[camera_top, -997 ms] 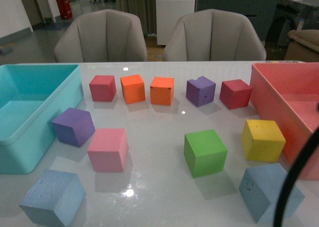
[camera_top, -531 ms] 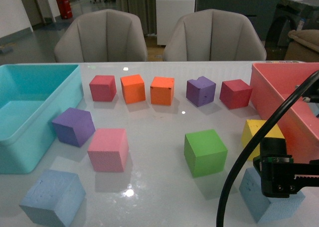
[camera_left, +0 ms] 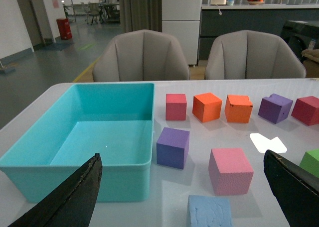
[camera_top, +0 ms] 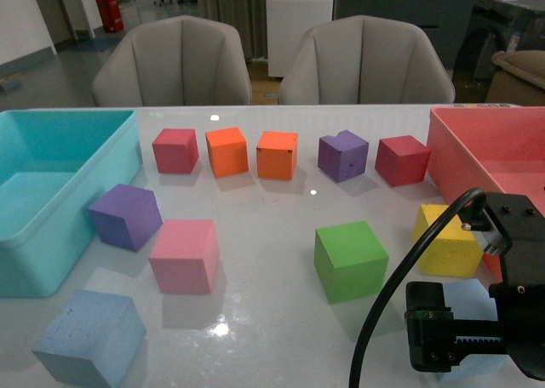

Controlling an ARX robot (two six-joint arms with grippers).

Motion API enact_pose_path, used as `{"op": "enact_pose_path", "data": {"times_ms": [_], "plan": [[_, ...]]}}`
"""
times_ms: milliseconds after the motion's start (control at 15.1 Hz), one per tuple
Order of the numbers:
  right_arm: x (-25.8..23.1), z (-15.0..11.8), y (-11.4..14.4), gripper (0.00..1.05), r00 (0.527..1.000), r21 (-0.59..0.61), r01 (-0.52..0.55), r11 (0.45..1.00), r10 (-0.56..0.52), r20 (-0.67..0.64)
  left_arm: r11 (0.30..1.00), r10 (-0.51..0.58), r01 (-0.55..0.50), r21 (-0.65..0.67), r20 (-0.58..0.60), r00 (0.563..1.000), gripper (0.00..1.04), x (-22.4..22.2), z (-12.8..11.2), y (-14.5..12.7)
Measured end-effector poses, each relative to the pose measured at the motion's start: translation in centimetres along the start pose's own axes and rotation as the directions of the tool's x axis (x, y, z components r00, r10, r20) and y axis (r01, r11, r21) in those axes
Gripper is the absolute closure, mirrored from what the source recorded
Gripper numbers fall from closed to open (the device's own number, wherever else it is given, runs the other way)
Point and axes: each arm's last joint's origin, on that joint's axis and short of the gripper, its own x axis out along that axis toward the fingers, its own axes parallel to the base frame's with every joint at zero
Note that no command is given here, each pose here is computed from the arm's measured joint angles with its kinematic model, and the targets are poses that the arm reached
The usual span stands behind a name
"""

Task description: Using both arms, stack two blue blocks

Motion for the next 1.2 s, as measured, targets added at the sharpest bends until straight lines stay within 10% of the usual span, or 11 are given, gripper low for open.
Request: {"op": "enact_pose_path", "data": {"times_ms": [199,531,864,1196], "plan": [[0.9,-0.5,-0.5,0.06,1.0,0.009,0.008,1.0,-0.008,-0.01,1.0,0.0,0.0,0.0,0.0,1.0,0.07,0.0,0.0,0.0],[0.0,-0.1,-0.7,0.54,0.999,-0.001,0.023,1.0,-0.023,0.031,1.0,0.0,0.0,0.0,0.0,1.0,0.07,0.0,0.0,0.0],[-4.5,1.4,0.5,0.6,0.99,-0.052,0.029,0.998,-0.022,0.142,1.0,0.0,0.0,0.0,0.0,1.0,0.07,0.0,0.0,0.0],[-2.8,8.8,4.7,0.6,0.971,-0.106,-0.008,0.994,0.033,0.239,1.0,0.0,0.0,0.0,0.0,1.0,0.07,0.0,0.0,0.0]]}}
